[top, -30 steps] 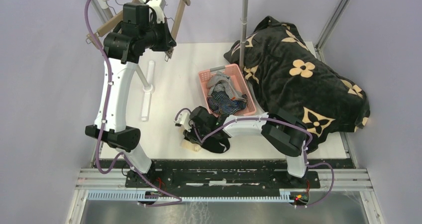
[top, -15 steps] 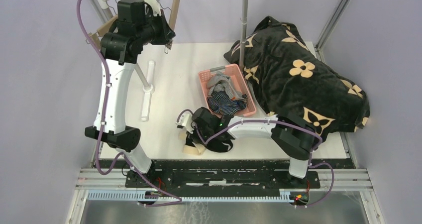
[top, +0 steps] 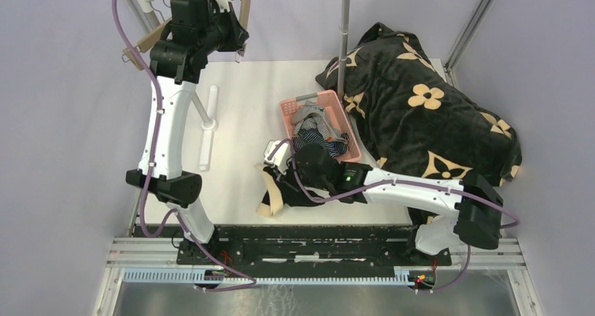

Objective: Remove the underwear clipped to the hanger

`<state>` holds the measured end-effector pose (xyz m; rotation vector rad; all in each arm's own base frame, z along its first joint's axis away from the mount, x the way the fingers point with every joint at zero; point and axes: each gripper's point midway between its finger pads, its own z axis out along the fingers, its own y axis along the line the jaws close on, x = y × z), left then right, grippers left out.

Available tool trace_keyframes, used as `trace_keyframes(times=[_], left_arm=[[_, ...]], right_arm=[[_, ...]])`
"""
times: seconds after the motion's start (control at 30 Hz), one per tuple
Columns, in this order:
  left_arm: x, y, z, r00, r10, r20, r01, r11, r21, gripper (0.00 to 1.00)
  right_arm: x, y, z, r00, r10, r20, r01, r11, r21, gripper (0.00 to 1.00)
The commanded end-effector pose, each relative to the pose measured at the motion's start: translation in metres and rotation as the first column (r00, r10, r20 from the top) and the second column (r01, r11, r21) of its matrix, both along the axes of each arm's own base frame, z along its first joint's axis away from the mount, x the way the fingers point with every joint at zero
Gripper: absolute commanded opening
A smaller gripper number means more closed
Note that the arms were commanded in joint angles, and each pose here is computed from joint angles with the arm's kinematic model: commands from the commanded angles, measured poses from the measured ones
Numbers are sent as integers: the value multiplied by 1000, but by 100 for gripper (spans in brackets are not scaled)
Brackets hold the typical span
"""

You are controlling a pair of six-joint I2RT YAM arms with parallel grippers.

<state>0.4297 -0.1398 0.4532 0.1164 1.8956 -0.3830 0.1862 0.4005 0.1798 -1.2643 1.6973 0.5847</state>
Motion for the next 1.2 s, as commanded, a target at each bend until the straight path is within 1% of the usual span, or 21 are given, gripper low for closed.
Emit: trace_keyframes(times=[0.0,0.1,0.27,0.37,0.53,0.6,0.7,0.9,1.07,1.1,1.17], left_arm=[[17,1,29,993,32,113,-28,999,-42,3],[22,1,30,991,40,127,-35,999,-42,3],[28,7,31,986,78,147,-72,997,-42,3],[28,10,41,979,98,180,-88,994,-66,3],[31,15,54,971,117,209,-98,990,-102,3],[36,18,51,972,126,201,-104,988,-116,3],[41,22,51,970,137,200,-113,985,-130,3],[47,23,43,975,141,173,-115,982,-153,4],[46,22,38,979,135,153,-111,982,-155,6],[46,21,37,980,131,148,-108,982,-154,6],[46,19,34,983,117,140,-96,984,-149,7]], right_arm=[[26,-22,46,976,-141,164,128,988,85,1],[35,-37,70,950,-209,230,181,974,137,1],[42,-50,108,915,-263,307,203,955,214,1],[49,-58,136,877,-323,355,229,932,282,1],[58,-65,178,817,-383,431,246,908,340,1],[62,-71,206,772,-433,465,253,881,401,1],[69,-82,230,703,-496,510,275,851,448,1],[77,-111,276,516,-640,569,293,756,585,1],[104,-131,291,427,-706,565,349,705,617,1],[114,-137,290,406,-722,560,375,690,618,1],[134,-144,285,388,-751,535,424,661,620,1]])
